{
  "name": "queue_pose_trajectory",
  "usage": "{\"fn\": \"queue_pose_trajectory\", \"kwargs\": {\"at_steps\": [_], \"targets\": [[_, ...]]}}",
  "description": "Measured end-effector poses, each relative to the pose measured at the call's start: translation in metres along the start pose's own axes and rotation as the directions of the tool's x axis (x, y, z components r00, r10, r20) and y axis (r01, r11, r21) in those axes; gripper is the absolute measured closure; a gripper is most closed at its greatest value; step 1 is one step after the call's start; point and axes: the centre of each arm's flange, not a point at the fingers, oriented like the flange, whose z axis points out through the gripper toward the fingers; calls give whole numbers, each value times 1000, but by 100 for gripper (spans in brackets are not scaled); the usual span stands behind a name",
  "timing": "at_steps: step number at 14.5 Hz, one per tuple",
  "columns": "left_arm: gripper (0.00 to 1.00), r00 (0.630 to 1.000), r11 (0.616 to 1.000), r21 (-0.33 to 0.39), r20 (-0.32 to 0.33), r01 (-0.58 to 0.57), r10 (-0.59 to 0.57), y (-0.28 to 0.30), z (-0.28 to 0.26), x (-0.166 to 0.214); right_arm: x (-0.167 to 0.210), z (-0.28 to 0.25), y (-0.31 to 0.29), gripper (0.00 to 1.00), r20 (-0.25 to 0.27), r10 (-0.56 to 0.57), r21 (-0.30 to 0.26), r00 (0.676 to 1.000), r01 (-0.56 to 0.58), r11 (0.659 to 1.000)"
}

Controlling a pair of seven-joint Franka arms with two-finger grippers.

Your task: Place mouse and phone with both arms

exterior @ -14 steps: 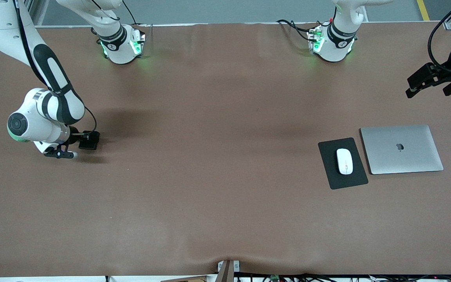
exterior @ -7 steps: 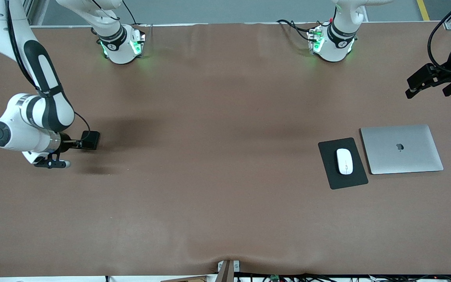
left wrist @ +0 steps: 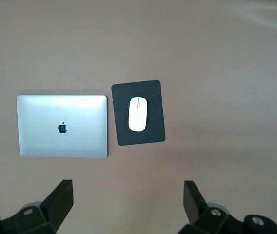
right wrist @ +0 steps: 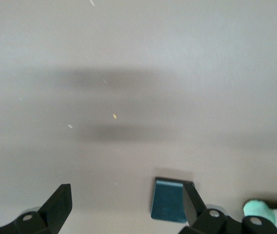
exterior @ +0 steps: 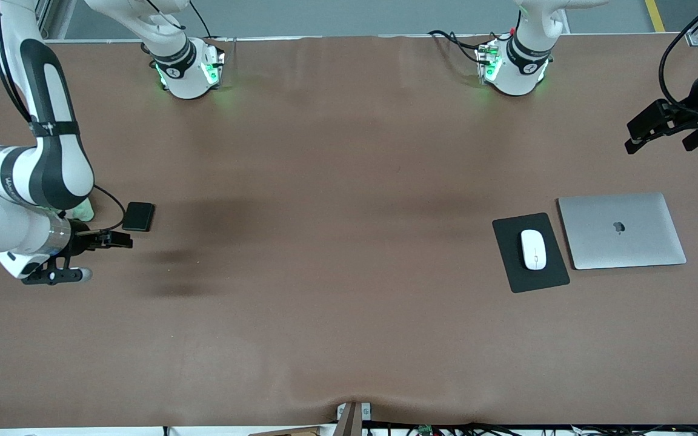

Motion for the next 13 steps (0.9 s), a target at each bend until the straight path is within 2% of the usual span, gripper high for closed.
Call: {"fn": "queue_pose_trajectory", "kwargs": {"at_steps": [5, 10, 13], "targets": [[0, 1000, 1000, 0, 2, 3, -3, -1, 2, 2, 18, -70, -10, 0, -42, -23, -5, 999, 23, 1000], [0, 1000, 1000, -1, -6, 4, -4, -2, -3, 2, 19, -168, -21, 0, -140, -46, -19, 989, 44, 999], [0, 1000, 1000, -1, -7, 5, -5, -2, -3, 2, 3, -192, -25, 0, -99, -51, -12, 994, 50, 999]]}}
